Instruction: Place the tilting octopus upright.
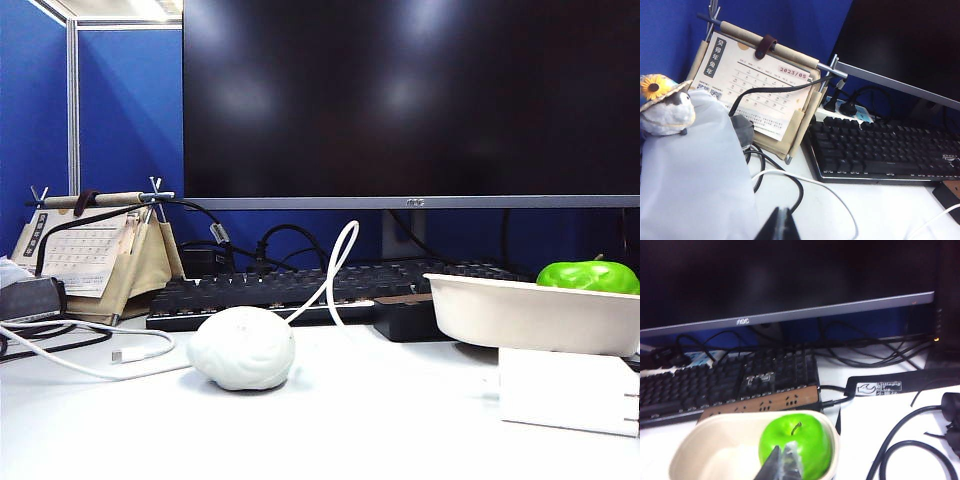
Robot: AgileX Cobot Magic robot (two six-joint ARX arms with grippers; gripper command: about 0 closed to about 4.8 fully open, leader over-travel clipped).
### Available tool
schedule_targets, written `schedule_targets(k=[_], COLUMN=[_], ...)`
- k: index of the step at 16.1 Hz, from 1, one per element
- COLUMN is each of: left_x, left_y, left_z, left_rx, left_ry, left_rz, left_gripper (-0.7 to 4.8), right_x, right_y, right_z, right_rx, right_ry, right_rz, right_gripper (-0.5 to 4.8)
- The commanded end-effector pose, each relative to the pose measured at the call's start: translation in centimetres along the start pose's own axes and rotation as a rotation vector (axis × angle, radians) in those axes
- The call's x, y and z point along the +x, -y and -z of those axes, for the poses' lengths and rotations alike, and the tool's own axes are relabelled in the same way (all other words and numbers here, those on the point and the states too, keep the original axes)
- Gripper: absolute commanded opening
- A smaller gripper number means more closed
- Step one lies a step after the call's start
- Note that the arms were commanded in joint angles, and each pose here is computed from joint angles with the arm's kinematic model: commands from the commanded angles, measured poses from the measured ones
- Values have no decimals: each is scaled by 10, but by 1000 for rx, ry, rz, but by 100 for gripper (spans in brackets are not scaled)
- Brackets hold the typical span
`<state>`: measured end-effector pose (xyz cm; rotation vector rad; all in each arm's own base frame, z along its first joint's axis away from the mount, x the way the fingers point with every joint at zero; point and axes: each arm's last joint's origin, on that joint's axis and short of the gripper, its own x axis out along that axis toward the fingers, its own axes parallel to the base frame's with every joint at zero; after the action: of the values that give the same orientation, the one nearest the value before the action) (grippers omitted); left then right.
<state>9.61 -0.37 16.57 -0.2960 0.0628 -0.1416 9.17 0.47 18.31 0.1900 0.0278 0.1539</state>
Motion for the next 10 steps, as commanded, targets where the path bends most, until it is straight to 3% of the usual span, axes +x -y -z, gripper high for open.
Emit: schedule_targets(k=[1,4,10], left_x=[0,0,0], left_y=[1,1,1], left_z=[-3,-2,-2], left_rx=[1,1,1], left_ry=[19,18,18], left_rz=[12,12,12], left_gripper=[-6,-6,-6], right_x=[0,1,2], right_y=[5,6,7], right_z=[-1,2,7], right_rx=[-14,-69,-68], right_ry=[39,41,39], right_rz=[30,36,36], right_gripper=[-5,-5,-5])
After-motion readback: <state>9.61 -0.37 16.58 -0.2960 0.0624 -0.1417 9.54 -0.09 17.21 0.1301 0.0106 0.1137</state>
